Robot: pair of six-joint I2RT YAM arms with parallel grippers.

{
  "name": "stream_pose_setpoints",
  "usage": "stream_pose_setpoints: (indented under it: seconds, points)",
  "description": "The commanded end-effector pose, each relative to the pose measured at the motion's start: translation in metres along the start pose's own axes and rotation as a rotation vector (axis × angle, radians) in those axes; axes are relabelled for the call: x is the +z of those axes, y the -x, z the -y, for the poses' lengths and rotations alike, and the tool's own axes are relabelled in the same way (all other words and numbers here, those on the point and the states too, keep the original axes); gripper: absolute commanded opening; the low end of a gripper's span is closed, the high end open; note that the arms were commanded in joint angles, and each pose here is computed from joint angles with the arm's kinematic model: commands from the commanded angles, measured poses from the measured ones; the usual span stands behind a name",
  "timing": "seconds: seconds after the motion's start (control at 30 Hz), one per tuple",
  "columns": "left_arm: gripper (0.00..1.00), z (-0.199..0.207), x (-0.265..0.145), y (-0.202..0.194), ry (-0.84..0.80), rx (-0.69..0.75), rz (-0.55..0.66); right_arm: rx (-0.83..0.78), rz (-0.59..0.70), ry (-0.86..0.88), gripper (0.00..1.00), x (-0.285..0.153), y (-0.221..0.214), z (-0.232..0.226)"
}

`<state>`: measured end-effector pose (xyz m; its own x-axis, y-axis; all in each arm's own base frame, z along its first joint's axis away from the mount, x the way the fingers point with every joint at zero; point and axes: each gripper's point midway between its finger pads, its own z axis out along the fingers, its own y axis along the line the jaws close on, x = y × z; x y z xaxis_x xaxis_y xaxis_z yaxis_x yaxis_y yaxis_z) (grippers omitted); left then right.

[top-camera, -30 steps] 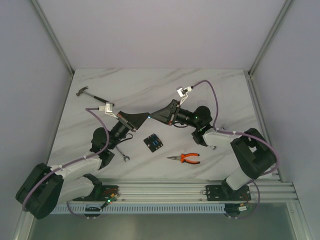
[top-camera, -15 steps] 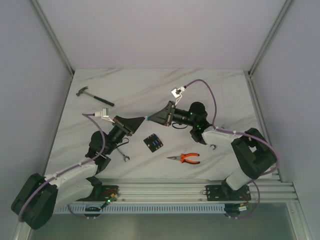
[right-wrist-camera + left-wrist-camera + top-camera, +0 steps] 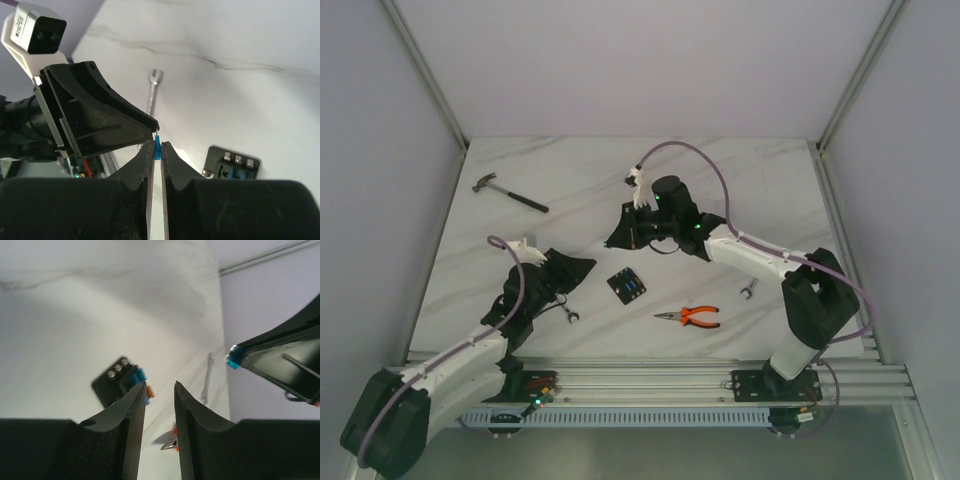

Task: Snap on the fuse box
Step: Install the fuse at the fuse box base.

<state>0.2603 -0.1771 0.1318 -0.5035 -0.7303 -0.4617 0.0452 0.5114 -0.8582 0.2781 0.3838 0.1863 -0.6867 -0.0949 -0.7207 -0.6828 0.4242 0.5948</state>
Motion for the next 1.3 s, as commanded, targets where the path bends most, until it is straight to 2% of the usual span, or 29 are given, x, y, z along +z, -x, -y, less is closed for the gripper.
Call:
stream_pose_setpoints:
  seconds: [0.0,0.23,0.67,1.27]
  points:
    - [0.39,-0.028,0.003,-0.029,0.09,-0.026,-0.131,-0.018,-0.23,-0.188,0.0,0.001,-0.044,0.028]
    - [0.36,-0.044,0.011,-0.061,0.134,-0.097,-0.279,-0.045,-0.341,-0.32,0.0,0.004,-0.064,0.041]
    - [0.25,-0.063,0.025,-0.104,0.218,-0.145,-0.464,-0.074,-0.402,-0.444,0.0,0.001,-0.071,0.055]
    - [0.22,-0.064,0.042,-0.107,0.231,-0.131,-0.456,-0.195,-0.582,-0.632,0.0,0.002,-0.093,0.068]
